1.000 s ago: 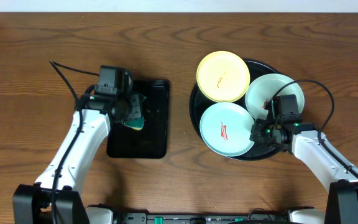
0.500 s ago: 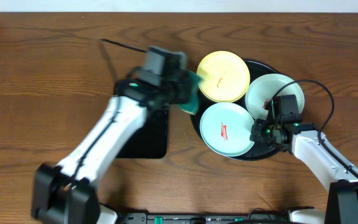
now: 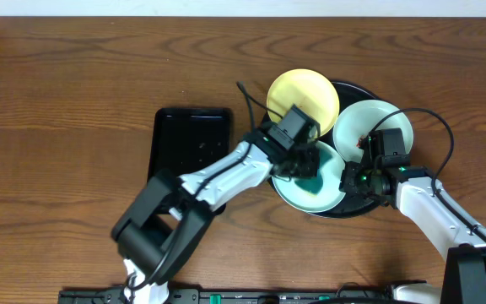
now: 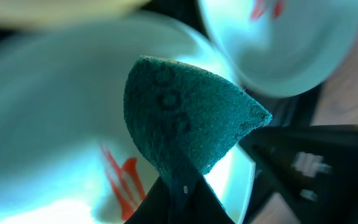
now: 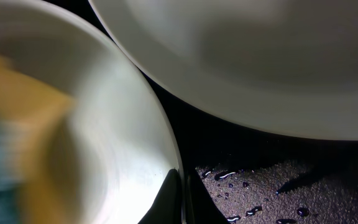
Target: Clean dirty plates on tray and stack at the side
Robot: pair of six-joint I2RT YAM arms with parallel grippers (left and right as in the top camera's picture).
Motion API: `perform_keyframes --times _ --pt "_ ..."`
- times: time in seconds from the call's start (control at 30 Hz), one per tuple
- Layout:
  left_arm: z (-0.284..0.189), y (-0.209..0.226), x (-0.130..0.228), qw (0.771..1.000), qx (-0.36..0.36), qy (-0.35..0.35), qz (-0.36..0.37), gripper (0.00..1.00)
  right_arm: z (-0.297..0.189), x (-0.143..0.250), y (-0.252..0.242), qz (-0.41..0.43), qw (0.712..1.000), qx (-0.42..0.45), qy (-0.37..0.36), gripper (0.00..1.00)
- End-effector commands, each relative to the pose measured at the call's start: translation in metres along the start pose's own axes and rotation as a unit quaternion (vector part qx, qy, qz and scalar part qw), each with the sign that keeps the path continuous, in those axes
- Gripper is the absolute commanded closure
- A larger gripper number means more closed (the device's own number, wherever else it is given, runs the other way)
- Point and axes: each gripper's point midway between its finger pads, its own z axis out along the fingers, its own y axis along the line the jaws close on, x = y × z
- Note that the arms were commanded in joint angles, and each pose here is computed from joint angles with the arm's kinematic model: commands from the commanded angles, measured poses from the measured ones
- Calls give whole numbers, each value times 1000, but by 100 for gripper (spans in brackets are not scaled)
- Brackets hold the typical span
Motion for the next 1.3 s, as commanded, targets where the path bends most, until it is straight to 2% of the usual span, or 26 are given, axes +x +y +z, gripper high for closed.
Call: perform_keyframes --times 0.0,0.1,0.17,0.27,0.37,0.53,0.7,1.03,1.17,1.27 --pt "10 6 7 999 -8 20 -42 93 2 6 -4 -1 1000 14 8 99" --pt "8 32 14 996 -59 30 -59 92 2 8 -5 -1 1000 15 11 99" --pt "0 61 12 990 -122 18 -75 93 2 8 -5 -1 1000 15 11 99" --pt "-13 90 6 980 -173 6 -95 92 2 8 -5 0 1000 16 13 99" --pt "-21 93 -3 980 -162 6 -113 92 2 9 -6 0 1000 16 14 99" --pt "-23 47 -17 992 -66 21 -103 93 2 9 -6 0 1000 16 14 99" --pt "-11 24 -11 996 -51 18 -74 92 2 9 -5 0 1000 16 14 99" --pt "24 17 26 995 -74 59 -41 92 2 10 -6 0 1000 16 15 99" --pt "9 61 7 986 -166 17 -29 92 2 10 -6 0 1000 17 16 99" --pt "-5 84 -11 981 -190 -1 -40 93 2 11 -6 1 1000 18 17 99"
